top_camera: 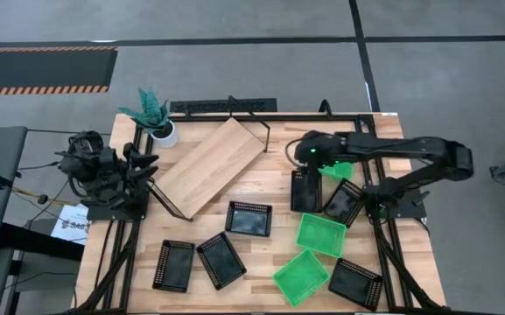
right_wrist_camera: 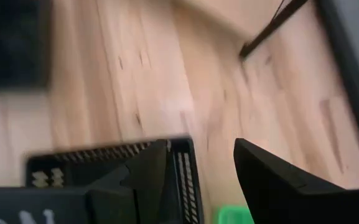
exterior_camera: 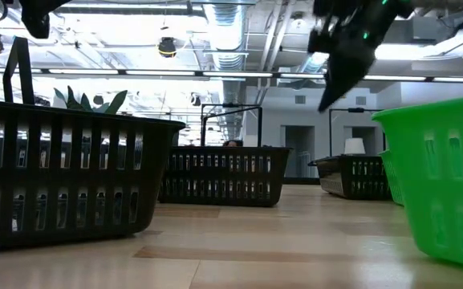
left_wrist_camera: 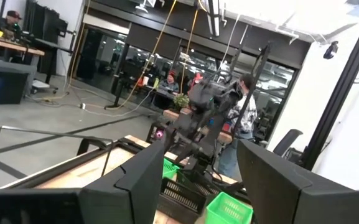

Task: Stack baskets on shelf by color
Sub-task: Put the black bin on the shelf

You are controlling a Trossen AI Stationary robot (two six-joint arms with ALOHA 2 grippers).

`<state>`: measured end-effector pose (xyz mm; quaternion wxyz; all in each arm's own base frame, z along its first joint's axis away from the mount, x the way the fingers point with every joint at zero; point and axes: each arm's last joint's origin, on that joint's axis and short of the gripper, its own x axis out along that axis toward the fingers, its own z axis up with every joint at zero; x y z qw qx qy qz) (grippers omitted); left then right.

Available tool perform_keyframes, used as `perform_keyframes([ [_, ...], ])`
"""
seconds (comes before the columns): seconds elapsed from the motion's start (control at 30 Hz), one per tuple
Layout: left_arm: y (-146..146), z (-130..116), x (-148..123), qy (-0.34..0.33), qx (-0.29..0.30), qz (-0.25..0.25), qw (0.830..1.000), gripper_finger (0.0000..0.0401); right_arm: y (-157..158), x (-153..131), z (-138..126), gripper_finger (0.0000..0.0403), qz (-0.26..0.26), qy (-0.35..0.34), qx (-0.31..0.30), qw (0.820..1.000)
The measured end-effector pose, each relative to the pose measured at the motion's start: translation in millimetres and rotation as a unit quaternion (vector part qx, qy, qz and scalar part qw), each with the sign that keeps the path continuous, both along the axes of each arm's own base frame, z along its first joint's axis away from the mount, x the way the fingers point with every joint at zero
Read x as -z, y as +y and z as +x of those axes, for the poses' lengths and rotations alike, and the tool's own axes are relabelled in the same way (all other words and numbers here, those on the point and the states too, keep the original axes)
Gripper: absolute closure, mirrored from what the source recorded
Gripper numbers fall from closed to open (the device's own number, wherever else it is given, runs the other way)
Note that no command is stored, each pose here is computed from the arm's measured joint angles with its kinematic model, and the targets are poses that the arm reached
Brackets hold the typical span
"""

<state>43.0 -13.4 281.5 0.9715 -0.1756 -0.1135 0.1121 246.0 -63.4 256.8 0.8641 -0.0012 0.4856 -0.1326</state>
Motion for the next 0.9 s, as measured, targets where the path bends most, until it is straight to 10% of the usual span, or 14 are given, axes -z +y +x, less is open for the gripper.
perform_keyframes([
  [0.7,-4.7,3.6,15.9,0.043,0.01,0.002,0.999,0.0207,-35.8,87.4,24.2,0.0195,0.063,0.183,-0.008,0.981],
  [0.9,-4.9,3.7,16.9,0.045,0.01,0.0,0.999,0.0207,-37.9,98.8,26.4,0.027,0.07,0.201,-0.001,0.977],
])
